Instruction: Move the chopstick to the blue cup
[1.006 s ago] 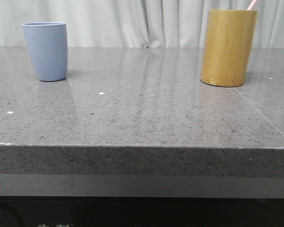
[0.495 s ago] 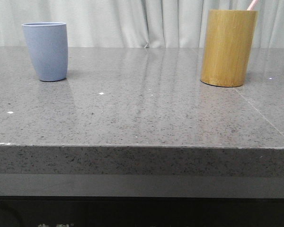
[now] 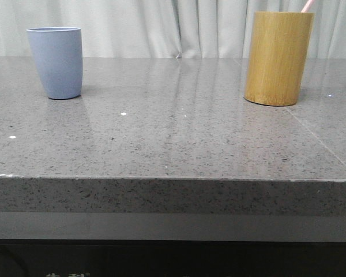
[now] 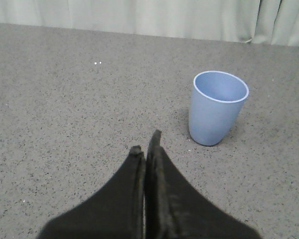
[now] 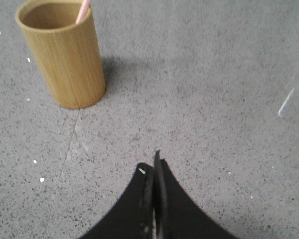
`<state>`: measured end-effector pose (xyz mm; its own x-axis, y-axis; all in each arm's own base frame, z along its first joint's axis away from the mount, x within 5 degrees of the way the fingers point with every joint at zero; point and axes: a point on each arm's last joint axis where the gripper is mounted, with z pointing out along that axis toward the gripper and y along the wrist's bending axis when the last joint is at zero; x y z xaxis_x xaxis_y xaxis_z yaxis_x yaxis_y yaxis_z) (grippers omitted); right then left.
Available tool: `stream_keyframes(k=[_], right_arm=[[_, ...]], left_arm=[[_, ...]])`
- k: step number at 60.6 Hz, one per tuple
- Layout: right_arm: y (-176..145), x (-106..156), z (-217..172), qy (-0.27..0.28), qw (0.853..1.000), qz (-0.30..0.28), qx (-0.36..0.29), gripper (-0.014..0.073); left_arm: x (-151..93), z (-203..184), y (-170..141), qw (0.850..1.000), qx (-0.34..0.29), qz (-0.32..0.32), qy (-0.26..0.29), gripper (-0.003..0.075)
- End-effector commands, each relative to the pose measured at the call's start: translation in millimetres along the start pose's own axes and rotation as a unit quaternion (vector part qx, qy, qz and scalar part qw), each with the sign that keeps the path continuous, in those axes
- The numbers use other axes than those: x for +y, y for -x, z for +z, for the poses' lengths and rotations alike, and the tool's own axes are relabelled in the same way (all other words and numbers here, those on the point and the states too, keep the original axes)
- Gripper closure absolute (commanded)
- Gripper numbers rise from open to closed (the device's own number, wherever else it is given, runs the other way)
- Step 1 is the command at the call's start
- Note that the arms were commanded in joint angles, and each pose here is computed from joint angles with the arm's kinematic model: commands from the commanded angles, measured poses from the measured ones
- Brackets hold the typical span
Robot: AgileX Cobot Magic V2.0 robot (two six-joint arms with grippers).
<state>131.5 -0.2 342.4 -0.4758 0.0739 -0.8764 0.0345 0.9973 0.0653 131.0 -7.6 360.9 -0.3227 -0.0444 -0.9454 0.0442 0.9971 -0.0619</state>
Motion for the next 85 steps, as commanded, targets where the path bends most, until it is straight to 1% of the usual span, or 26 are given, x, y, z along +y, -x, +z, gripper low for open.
stream_keyframes(k=[1, 5, 8, 12, 16, 17, 18, 20, 24, 26, 30, 40, 51, 68, 73, 85], right_arm=[[14, 0, 1, -0.002, 0.999, -0.013, -0.031, 0.0662], [14, 0, 4, -0.005, 1.000, -0.016, -0.027, 0.0646], [14, 0, 4, -0.005, 1.000, -0.016, -0.025, 0.0606], [14, 0, 4, -0.004, 0.999, -0.016, -0.027, 0.0516], [15, 0, 4, -0.004, 0.999, -0.016, -0.030, 0.0388], [15, 0, 4, -0.004, 0.999, -0.016, -0.031, 0.0340], [15, 0, 4, -0.004, 0.999, -0.016, -0.031, 0.0308], [15, 0, 4, -0.004, 0.999, -0.016, -0.031, 0.0231], [15, 0, 4, -0.004, 0.999, -0.016, -0.031, 0.0127], [15, 0, 4, -0.004, 0.999, -0.016, -0.031, 0.0080], [15, 0, 4, -0.004, 0.999, -0.016, -0.032, 0.0035], [17, 0, 4, -0.003, 0.999, -0.016, -0.040, 0.0034], [17, 0, 4, -0.002, 0.999, -0.014, -0.040, 0.0034], [17, 1, 4, -0.002, 0.999, -0.014, -0.040, 0.0034], [17, 1, 4, -0.002, 0.999, -0.014, -0.040, 0.0034], [17, 1, 4, -0.002, 0.999, -0.014, -0.040, 0.0034]], left_arm=[[0, 4, 15, 0.999, -0.037, 0.004, 0.002, 0.0738], [1, 8, 14, 0.999, -0.030, 0.012, 0.007, 0.0727], [1, 10, 14, 1.000, -0.025, 0.015, 0.008, 0.0692], [1, 14, 13, 1.000, -0.020, 0.016, 0.008, 0.0594], [1, 16, 13, 1.000, -0.017, 0.016, 0.008, 0.0432], [1, 17, 13, 1.000, -0.015, 0.016, 0.008, 0.0398], [1, 17, 13, 1.000, -0.017, 0.016, 0.008, 0.0347], [1, 19, 13, 1.000, -0.016, 0.016, 0.008, 0.0287], [1, 19, 15, 1.000, -0.017, 0.017, 0.007, 0.0200], [0, 20, 16, 1.000, -0.016, 0.018, 0.005, 0.0183], [-3, 24, 20, 1.000, -0.004, 0.021, -0.002, 0.0185], [-16, 35, 37, 0.998, 0.032, 0.042, -0.033, 0.0185], [-34, 62, 62, 0.993, 0.074, 0.063, -0.061, 0.0185], [-50, 121, 95, 0.983, 0.156, 0.068, -0.064, 0.0185], [-54, 142, 100, 0.978, 0.184, 0.068, -0.064, 0.0185], [-61, 183, 110, 0.971, 0.221, 0.069, -0.063, 0.0186]])
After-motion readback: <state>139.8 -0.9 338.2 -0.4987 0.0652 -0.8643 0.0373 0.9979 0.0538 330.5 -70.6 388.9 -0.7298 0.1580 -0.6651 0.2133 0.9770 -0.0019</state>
